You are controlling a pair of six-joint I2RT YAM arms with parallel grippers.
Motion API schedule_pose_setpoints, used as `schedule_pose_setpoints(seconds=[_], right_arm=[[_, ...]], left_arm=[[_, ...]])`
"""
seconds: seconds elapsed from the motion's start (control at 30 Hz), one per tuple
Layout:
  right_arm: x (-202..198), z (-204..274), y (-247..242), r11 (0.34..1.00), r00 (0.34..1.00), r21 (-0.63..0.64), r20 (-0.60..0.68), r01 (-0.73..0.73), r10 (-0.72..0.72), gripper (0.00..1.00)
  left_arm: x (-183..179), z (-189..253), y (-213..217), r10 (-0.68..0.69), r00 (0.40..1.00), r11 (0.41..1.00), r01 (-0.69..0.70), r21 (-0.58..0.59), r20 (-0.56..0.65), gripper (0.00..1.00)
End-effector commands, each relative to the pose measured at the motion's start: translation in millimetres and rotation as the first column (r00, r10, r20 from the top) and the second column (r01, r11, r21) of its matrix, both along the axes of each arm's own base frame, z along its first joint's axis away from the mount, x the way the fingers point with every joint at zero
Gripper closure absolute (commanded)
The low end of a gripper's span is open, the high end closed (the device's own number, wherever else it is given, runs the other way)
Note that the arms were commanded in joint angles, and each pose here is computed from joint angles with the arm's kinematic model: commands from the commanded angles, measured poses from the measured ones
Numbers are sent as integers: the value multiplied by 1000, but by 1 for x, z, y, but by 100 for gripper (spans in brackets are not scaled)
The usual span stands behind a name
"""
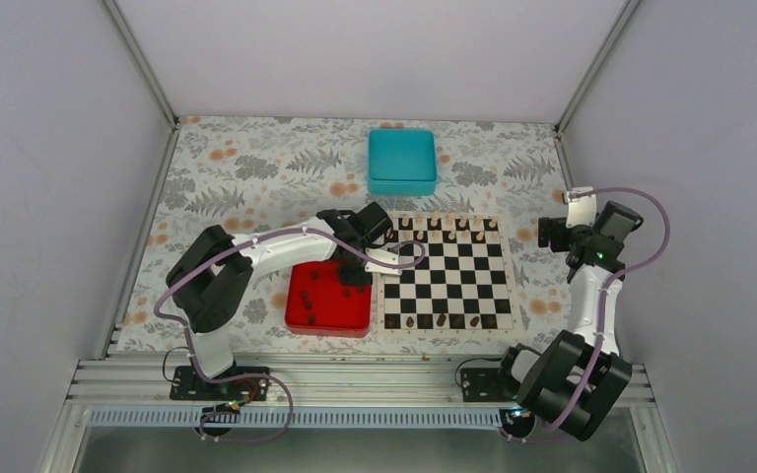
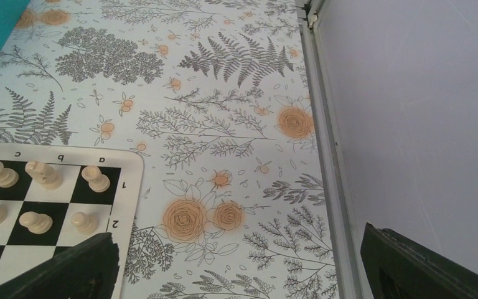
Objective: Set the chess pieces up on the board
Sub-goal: Pick up the chess piece from the storage box.
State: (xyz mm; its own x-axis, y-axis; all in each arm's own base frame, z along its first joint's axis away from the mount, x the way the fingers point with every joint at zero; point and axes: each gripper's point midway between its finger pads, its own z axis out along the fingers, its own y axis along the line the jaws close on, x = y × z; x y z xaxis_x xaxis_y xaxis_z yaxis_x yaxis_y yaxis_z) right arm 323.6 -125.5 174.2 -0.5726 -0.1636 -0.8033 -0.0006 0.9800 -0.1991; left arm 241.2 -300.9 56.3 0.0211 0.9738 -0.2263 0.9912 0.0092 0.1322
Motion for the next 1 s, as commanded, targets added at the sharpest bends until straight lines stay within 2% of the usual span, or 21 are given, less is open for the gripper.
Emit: schedule_pose_setpoints(seconds=[0.0,0.73,0.87,0.97], right_arm=[[-2,2,3,1000,1000,1,14,-22,22,0],[-2,-1,6,999,999,9,3,-40,40,0],[-3,-2,6,999,999,11,-1,-41,41,0],[-3,-1,6,999,999,10,2,-43,43,0]], left_arm=[[-8,-6,0,-5,1000,1000,5,23,-27,51],[-23,-28,10,-29,997,995,36,92,-75,53],[-23,-30,11,-29,996,994,37,99,-79,56],[-23,-30,11,-31,996,994,39,98,-79,63]])
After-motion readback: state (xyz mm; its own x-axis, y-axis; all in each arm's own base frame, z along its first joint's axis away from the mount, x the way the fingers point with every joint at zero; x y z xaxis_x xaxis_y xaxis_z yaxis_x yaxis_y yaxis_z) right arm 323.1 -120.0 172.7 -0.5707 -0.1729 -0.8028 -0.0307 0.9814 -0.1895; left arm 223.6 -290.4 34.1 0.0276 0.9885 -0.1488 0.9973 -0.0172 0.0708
